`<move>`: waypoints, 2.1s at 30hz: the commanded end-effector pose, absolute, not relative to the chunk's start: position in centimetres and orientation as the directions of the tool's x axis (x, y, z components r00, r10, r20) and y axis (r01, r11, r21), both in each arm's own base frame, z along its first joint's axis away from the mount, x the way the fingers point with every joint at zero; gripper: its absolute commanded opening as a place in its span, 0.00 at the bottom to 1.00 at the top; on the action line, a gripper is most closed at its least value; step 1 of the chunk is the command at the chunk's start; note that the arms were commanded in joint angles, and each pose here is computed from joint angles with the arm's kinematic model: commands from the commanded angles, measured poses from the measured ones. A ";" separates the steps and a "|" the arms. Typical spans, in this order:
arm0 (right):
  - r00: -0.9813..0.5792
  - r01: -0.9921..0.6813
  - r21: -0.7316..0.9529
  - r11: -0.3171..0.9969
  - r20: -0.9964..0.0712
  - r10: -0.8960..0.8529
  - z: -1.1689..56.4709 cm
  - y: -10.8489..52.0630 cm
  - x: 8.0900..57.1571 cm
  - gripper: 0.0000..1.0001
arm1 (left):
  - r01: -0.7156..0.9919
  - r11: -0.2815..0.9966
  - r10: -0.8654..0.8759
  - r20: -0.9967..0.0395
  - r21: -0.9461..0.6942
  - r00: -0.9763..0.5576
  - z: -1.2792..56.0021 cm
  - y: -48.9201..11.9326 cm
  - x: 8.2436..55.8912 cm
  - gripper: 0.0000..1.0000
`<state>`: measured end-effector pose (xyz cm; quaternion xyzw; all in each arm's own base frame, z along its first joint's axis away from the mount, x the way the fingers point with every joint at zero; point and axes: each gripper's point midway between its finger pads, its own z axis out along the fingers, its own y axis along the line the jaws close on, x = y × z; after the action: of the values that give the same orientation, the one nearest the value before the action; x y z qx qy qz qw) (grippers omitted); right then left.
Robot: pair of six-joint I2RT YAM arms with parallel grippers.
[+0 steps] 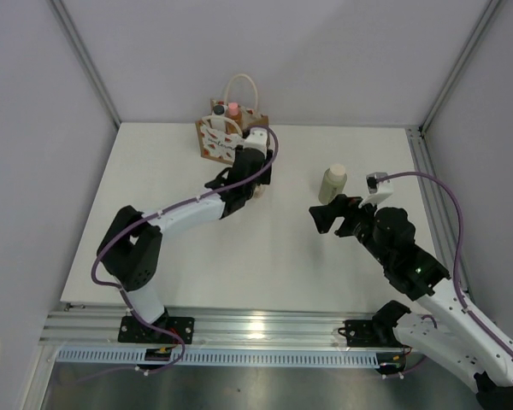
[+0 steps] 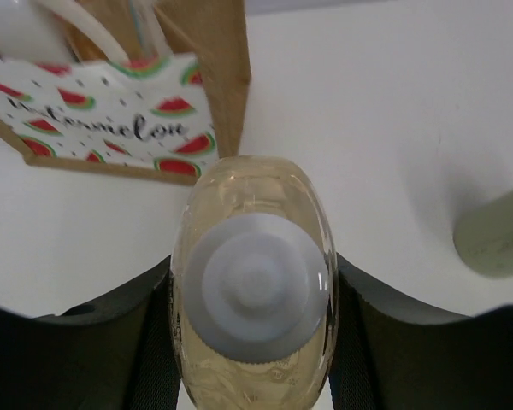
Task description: Place the personal care products into the canvas bag
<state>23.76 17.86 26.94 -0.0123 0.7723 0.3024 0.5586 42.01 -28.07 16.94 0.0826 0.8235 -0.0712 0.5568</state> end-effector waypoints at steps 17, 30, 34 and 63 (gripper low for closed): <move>-0.323 -0.384 0.492 0.782 -0.864 0.385 29.2 17.2 22.8 0.93 | 0.168 0.980 -0.127 -0.982 -0.103 0.141 43.7 -23.1 54.5 0.00; -0.306 -0.367 0.476 0.799 -0.873 0.379 29.1 16.7 23.0 0.93 | 0.250 0.959 -0.192 -0.956 -0.134 0.223 43.0 -22.3 62.1 0.00; -0.308 -0.372 0.479 0.795 -0.872 0.381 29.2 16.8 22.9 0.93 | 0.259 0.958 -0.182 -0.959 -0.123 0.216 41.4 -23.0 63.6 0.00; -0.298 -0.417 0.501 0.759 -0.864 0.407 30.5 16.9 21.7 0.93 | 0.074 0.996 0.040 -0.986 0.053 0.161 35.7 -19.0 65.3 0.00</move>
<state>22.02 16.62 29.81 -0.0014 0.7358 0.3337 0.5893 65.99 -20.93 27.91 0.0622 0.7118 -0.0094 0.6996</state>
